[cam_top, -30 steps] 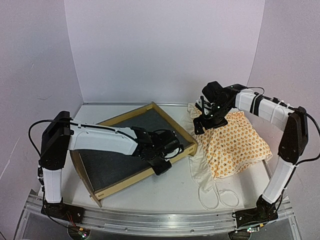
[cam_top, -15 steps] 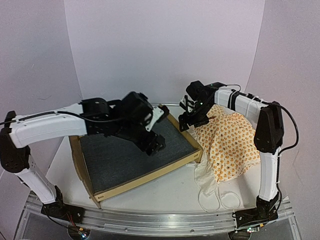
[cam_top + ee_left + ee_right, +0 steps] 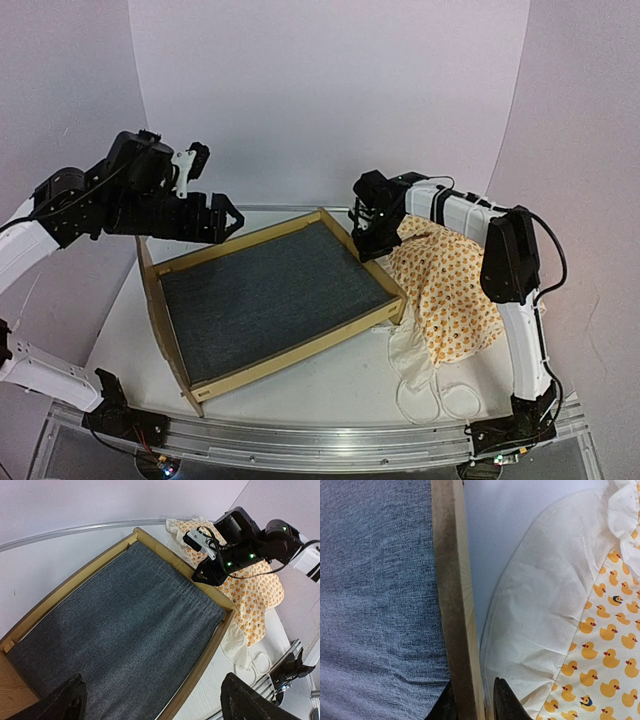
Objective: Set up the pet bed
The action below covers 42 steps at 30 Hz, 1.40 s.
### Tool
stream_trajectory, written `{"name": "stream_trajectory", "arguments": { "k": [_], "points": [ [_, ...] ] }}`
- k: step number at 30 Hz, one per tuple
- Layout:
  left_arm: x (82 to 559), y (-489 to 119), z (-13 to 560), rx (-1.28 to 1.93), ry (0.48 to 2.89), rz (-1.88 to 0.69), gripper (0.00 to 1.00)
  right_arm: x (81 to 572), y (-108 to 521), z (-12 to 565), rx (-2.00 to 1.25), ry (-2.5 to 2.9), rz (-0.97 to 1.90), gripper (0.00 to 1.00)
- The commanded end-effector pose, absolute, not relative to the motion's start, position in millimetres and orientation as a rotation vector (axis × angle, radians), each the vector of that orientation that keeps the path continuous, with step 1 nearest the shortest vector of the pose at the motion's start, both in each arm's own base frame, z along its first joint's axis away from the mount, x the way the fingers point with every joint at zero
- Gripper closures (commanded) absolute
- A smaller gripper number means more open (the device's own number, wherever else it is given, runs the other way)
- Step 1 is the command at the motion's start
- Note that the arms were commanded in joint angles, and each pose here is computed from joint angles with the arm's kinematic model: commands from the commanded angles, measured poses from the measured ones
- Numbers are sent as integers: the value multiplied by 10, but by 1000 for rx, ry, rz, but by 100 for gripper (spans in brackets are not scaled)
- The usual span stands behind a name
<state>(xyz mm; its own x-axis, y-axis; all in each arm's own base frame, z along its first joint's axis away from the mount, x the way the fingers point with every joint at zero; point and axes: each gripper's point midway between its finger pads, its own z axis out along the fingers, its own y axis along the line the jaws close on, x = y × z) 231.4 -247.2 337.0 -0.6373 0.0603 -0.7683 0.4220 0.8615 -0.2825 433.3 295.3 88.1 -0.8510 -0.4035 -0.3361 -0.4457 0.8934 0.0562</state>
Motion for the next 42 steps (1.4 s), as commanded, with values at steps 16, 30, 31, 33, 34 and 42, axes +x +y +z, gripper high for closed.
{"name": "stream_trajectory", "arguments": {
  "k": [16,30,31,33,34,42],
  "points": [
    [2808,-2888,3957,308,2087,-640,5,4192,2344,1401,382,2499,-271,100],
    [3080,-2389,2728,-104,2285,-614,4,3242,2715,1275,618,2466,-60,87],
    [3055,-2360,2639,-147,2301,-618,4,3194,2770,1262,599,2485,-30,80],
    [3000,-2264,2405,-265,2340,-607,4,3158,2977,1236,550,2536,109,66],
    [2978,-2207,2310,-340,2349,-603,4,3134,3095,1205,500,2574,179,60],
    [2941,-2060,1722,-630,2369,-618,3,2483,4289,1414,-532,2812,909,31]
  ]
}}
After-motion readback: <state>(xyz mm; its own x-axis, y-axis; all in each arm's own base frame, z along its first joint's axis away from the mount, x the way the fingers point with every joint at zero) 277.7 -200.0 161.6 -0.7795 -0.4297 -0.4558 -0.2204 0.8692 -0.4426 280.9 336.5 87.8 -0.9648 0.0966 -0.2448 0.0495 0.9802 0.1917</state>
